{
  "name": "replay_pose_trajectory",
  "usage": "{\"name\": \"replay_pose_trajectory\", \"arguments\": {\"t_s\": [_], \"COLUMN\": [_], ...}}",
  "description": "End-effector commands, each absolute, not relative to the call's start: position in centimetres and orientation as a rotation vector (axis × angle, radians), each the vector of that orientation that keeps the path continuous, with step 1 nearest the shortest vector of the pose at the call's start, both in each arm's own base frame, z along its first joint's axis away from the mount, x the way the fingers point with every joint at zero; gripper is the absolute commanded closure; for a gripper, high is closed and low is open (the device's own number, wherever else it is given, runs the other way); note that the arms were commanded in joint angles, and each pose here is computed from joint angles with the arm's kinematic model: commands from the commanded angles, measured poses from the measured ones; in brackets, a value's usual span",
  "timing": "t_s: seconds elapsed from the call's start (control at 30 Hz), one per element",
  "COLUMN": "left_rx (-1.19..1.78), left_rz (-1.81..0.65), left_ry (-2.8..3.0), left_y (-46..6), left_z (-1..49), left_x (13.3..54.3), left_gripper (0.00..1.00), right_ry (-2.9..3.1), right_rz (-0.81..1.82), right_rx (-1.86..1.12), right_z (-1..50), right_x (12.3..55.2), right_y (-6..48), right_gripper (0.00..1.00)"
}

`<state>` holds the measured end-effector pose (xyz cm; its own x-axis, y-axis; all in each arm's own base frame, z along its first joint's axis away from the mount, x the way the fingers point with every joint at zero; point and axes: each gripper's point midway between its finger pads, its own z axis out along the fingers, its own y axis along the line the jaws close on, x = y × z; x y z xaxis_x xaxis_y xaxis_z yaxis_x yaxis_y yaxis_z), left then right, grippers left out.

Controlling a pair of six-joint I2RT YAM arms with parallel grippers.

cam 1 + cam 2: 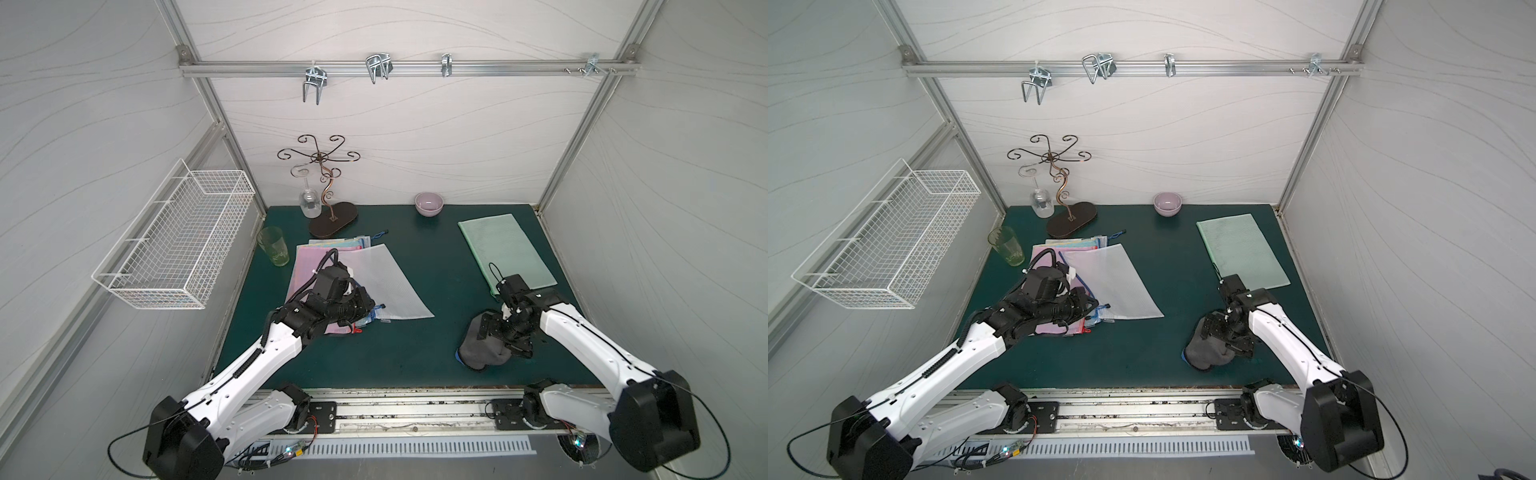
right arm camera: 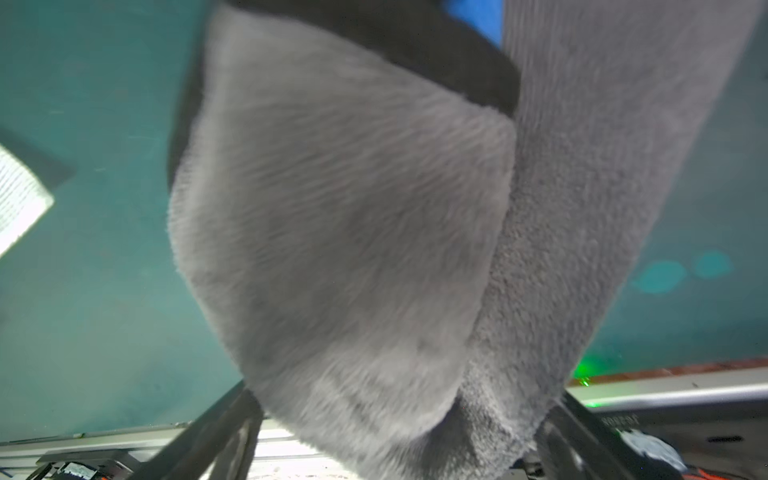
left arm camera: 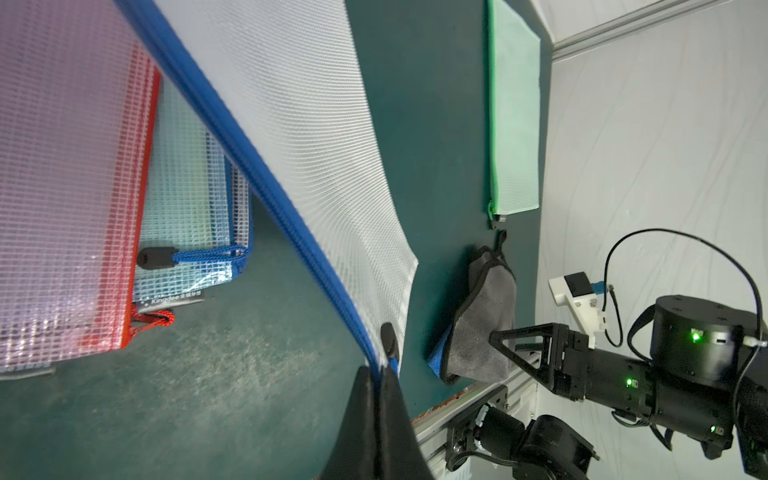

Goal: Wipe the document bag
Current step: Wipe the dirt from the document bag, then place the cleaning item at the center of the board.

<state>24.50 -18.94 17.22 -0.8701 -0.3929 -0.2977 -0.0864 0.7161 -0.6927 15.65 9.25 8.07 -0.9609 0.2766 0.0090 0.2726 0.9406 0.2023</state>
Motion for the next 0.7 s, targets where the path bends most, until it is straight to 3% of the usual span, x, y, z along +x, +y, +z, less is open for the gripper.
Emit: {"name": "replay_pose_trajectory", "arguments": {"t_s": [0.0,0.17,0.27,0.33,0.47,0.57,0.67], "left_rx": [-0.336,-0.327,-0.287,-0.266,-0.260,-0.253,-0.236], "left_rz": [-1.068,-1.180,-1.214,-1.227,-1.257,-1.301,-1.339], "left_ry": [2.438,2.364,2.319,2.299,2.258,2.236,2.222], "left_y": [-20.0,-21.2,-21.9,-22.2,-22.4,-23.2,-24.5], "left_z": [20.0,22.3,24.6,25.8,27.5,28.0,28.1], "left_x": [25.3,25.7,25.6,25.5,25.3,25.3,25.2], "left_gripper": [1.00,1.00,1.00,1.00,1.00,1.00,1.00], "right_ry": [3.031,2.960,2.895,2.985,3.233,3.156,3.198], "right_rz": [0.258,0.249,0.405,0.474,0.269,0.492,0.467], "right_rx": [0.396,0.350,0.306,0.228,0.144,0.188,0.147], "right_z": [10.7,12.5,13.0,11.0,6.5,6.5,6.1], "right_x": [14.9,15.0,15.9,15.9,14.5,15.3,15.2], "right_y": [8.6,8.4,10.4,12.0,12.6,14.9,15.3], "right_gripper": [0.01,0.01,0.01,0.01,0.01,0.01,0.01]}}
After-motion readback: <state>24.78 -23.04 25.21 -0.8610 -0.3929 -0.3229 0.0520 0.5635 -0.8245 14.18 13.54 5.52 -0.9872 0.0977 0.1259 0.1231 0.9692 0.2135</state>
